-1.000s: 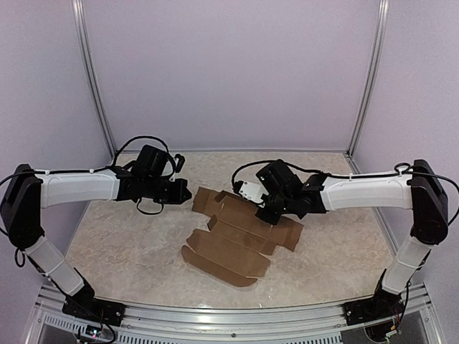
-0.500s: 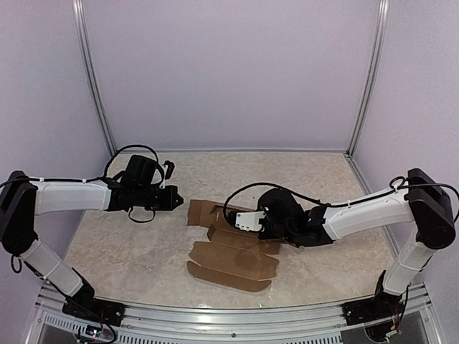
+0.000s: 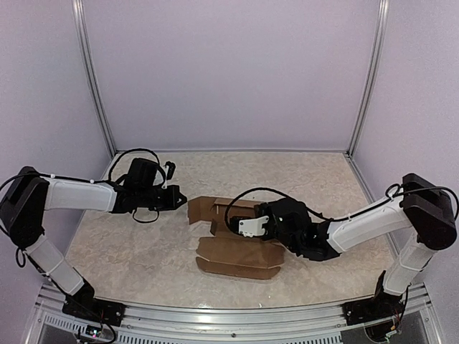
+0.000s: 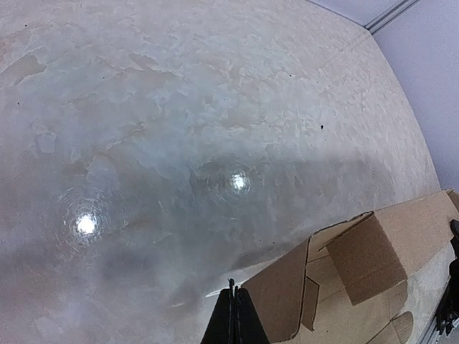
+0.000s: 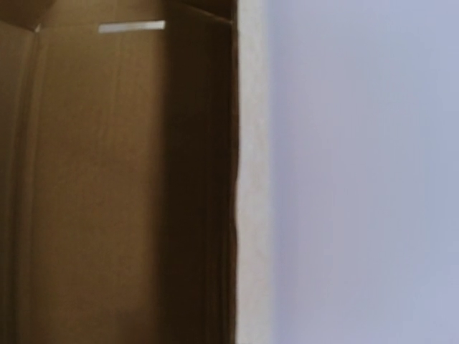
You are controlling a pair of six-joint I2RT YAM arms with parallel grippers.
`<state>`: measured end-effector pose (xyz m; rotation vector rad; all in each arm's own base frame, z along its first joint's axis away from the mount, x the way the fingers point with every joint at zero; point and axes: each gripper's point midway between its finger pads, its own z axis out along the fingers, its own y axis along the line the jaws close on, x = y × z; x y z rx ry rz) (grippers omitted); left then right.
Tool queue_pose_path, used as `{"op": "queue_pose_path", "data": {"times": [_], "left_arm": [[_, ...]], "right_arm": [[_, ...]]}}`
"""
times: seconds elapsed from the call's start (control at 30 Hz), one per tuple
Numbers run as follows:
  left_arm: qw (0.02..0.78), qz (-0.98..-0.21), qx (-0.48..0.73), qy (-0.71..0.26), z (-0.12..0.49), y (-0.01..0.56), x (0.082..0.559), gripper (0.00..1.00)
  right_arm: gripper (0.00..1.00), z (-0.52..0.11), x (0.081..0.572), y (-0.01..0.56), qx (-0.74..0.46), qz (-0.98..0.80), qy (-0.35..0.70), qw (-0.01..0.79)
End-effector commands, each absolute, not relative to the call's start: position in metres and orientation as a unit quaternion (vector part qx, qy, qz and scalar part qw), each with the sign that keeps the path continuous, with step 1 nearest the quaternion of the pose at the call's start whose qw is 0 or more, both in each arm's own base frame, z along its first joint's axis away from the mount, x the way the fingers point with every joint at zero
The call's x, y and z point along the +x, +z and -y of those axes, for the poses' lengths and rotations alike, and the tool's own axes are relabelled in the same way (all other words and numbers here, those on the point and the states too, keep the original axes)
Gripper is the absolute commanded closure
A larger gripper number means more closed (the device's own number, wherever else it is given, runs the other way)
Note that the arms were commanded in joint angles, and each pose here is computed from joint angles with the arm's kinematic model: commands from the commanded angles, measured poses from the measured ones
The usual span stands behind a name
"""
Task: Fold the paper box
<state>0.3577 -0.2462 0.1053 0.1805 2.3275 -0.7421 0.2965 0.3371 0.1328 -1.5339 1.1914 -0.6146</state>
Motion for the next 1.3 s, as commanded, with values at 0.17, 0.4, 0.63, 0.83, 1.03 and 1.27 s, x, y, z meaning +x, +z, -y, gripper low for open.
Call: {"op": "queue_pose_path", "data": {"times": [0.17, 0.4, 0.63, 0.83, 1.03, 1.27], "left_arm": [[0.35, -0.881, 0.05, -0.314, 0.245, 0.104, 0.381, 1.0], [0.327, -0.877, 0.068, -0.346, 0.264, 0.101, 0.387, 1.0], [0.315, -0.874, 0.095, -0.357, 0.28, 0.094, 0.373, 1.0], [0.32, -0.871, 0.115, -0.353, 0.291, 0.091, 0.355, 1.0], [0.326, -0.872, 0.145, -0.336, 0.303, 0.086, 0.335, 1.0], [0.339, -0.874, 0.149, -0.316, 0.302, 0.084, 0.326, 1.0]], "right_arm": [[1.0, -0.35, 0.284, 0.148, -0.611, -0.457, -0.271, 0.587], [1.0, -0.351, 0.28, 0.147, -0.598, -0.444, -0.286, 0.603], [1.0, -0.347, 0.283, 0.142, -0.588, -0.445, -0.299, 0.605], [1.0, -0.345, 0.283, 0.136, -0.589, -0.452, -0.298, 0.601], [1.0, -0.344, 0.282, 0.128, -0.591, -0.461, -0.291, 0.594], [1.0, -0.342, 0.283, 0.122, -0.591, -0.472, -0.288, 0.588]]}}
